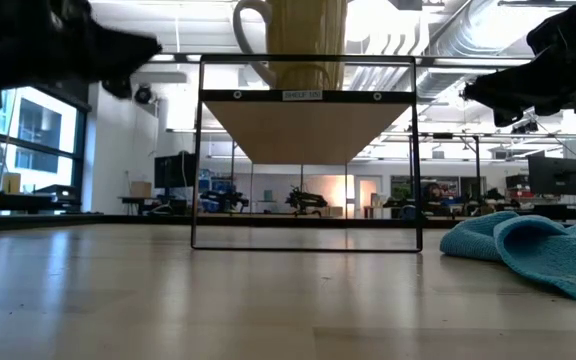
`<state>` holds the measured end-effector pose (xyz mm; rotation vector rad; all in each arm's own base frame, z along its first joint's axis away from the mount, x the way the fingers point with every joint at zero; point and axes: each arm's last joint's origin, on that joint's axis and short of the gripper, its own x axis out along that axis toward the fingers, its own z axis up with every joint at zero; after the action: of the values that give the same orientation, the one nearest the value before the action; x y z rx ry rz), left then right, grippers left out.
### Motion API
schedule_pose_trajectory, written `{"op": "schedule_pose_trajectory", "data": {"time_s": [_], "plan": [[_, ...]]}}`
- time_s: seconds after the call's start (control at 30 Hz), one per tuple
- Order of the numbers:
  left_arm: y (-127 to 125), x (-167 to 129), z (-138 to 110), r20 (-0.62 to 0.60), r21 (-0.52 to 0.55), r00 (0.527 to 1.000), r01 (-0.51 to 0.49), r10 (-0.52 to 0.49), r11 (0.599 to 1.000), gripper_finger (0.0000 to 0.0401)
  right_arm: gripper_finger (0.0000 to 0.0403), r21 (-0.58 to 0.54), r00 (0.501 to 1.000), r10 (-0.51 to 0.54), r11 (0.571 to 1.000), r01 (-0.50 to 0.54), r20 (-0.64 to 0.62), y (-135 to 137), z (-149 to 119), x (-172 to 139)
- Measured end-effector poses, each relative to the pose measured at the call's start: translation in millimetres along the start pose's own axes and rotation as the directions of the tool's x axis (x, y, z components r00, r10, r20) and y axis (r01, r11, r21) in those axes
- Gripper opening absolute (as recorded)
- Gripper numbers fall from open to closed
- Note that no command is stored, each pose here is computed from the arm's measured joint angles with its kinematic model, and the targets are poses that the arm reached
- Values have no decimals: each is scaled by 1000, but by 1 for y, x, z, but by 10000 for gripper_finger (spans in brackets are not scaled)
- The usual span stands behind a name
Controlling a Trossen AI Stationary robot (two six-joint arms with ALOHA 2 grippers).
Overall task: Stack small to large cups/mugs on shelf
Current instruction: Return to Home Position
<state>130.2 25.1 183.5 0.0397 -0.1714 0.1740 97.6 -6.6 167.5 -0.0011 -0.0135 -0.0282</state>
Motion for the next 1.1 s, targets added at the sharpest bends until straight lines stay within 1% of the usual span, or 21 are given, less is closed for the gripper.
{"op": "schedule_pose_trajectory", "data": {"time_s": [0.1,0.17,0.3,0.43,0.53,0.83,1.1], "plan": [[0,-1,10,105,37,994,4,-7,999,74,116,0,1000,0,1000,0,0,0,0,0],[0,-1,13,137,57,991,-3,-5,998,74,116,0,1000,0,1000,0,0,0,0,0],[1,-3,15,151,70,988,-29,18,997,74,116,0,1000,0,1000,0,0,0,0,0],[0,-6,21,195,75,981,-4,-11,997,74,116,-16,1000,0,1000,0,0,0,0,0],[0,-10,26,235,83,972,-6,-14,997,74,116,-32,1000,0,999,0,0,0,0,0],[1,-19,36,322,118,946,-81,39,990,74,116,-34,1000,0,999,0,0,0,0,0],[2,-23,40,358,104,931,-120,76,987,74,116,-34,1000,0,999,0,0,0,0,0]]}}
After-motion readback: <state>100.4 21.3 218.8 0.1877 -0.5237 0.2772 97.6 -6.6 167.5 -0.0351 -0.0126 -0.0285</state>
